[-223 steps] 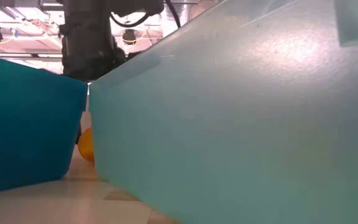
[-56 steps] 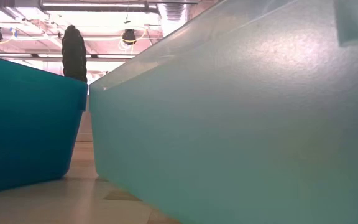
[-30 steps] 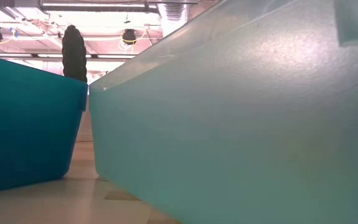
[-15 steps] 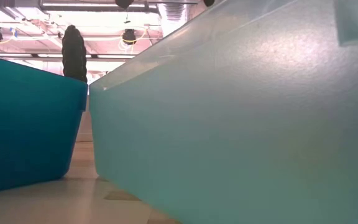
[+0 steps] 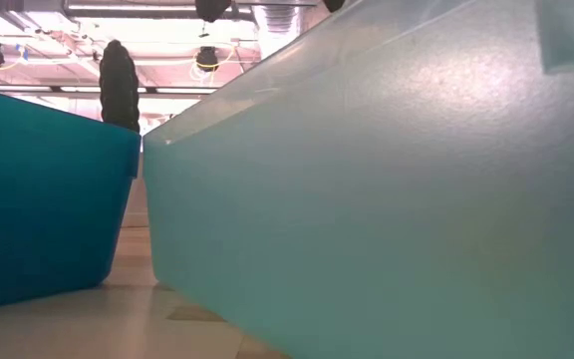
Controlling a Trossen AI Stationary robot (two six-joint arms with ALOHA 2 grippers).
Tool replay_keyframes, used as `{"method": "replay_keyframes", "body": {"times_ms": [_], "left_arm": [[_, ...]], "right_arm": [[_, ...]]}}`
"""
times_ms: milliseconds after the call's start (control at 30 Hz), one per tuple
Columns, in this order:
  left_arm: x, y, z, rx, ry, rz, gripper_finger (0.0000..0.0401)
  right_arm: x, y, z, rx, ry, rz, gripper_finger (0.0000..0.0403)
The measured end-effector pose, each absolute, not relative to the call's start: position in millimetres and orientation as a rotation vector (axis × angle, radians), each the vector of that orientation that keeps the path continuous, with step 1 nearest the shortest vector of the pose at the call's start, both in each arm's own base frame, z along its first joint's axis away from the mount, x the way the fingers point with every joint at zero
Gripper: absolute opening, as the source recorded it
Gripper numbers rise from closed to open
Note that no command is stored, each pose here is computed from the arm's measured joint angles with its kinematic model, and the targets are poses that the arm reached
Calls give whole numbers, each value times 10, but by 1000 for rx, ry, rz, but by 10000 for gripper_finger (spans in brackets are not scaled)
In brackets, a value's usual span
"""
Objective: Pick and place medicine bottles into bin by pill shape (circle, oval)
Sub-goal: Put the big orange pill bottle into the blue bin
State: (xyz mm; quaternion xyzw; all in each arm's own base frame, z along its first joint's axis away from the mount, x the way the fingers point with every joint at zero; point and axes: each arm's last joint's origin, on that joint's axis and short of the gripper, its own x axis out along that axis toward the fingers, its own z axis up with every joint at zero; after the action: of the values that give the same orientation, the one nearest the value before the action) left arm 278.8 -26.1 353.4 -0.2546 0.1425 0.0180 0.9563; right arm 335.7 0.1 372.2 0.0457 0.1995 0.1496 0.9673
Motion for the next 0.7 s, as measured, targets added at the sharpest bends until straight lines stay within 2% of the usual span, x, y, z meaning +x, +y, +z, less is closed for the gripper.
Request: {"method": "replay_keyframes", "body": {"times_ms": [700], "left_arm": [[2833, -205, 3626, -503, 256, 23, 335]], "right_arm": [[3351, -26, 3710, 96, 418, 295, 194]]}}
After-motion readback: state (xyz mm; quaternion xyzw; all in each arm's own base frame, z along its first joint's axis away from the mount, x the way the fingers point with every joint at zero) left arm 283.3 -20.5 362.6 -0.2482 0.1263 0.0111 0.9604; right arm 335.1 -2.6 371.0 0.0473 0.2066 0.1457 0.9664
